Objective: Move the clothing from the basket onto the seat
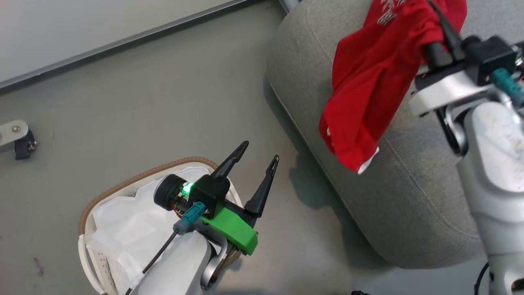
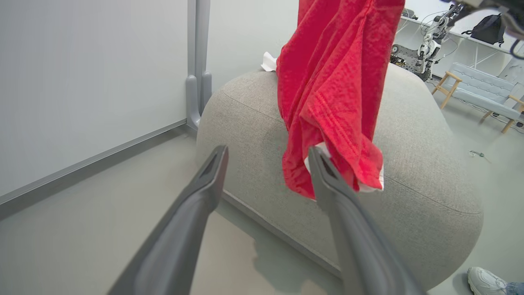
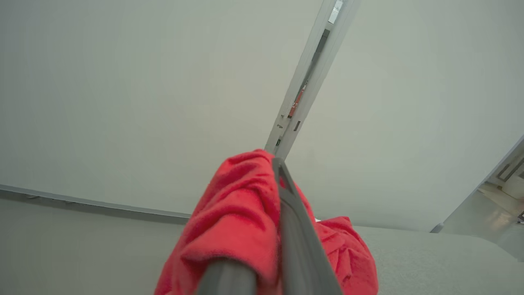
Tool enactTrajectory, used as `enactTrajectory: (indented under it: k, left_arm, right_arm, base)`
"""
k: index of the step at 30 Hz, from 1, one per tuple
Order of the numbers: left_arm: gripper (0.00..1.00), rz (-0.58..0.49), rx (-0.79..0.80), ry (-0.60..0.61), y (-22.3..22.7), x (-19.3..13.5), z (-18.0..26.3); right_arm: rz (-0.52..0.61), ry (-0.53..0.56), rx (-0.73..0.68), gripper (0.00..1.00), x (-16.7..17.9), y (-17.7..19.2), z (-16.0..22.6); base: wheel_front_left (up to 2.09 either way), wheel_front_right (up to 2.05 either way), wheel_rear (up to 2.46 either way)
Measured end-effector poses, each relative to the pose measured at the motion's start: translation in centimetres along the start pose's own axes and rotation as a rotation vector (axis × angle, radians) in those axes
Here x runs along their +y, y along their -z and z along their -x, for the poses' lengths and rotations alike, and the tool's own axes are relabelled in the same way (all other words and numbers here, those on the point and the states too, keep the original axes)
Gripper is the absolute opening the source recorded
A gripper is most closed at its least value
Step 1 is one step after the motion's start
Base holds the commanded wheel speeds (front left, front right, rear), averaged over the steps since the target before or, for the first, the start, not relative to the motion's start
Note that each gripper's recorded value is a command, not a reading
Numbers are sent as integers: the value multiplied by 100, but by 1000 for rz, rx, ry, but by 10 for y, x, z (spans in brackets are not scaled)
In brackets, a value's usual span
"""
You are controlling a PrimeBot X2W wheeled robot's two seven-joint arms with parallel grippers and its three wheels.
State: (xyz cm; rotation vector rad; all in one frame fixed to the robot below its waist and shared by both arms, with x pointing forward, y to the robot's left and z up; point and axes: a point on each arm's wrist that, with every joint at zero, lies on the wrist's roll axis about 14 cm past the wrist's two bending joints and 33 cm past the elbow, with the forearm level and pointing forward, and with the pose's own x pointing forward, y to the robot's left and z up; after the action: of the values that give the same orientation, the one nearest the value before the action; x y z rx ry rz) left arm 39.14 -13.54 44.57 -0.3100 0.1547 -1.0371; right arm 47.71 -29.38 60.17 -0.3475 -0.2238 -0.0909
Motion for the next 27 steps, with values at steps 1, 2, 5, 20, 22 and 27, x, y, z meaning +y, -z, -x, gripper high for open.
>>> enactTrajectory:
  k: [1, 2, 5, 20, 22, 27]
  left_arm:
    - [100, 0, 2, -3, 2, 3, 0]
    - [100, -1, 4, -7, 3, 6, 1]
    - [100, 2, 9, -23, 7, 15, 3]
    - [100, 13, 36, -107, 35, 69, 17]
    - [100, 17, 41, -114, 40, 75, 17]
    - [100, 38, 76, -125, 63, 86, 21]
  right_arm:
    - [26, 1, -24, 0, -6, -8, -10]
    - [42, 1, -43, 0, -10, -15, -18]
    - [129, 18, -112, 0, -34, -42, -48]
    - [345, 259, -79, 0, -166, -61, -111]
    - [339, 280, 5, 0, -175, -26, -105]
    - [286, 267, 286, 0, -163, 93, -69]
  base:
    - [0, 0, 0]
    - [0, 0, 0]
    - [0, 0, 0]
    - [0, 0, 0]
    - [0, 0, 0]
    - [0, 0, 0]
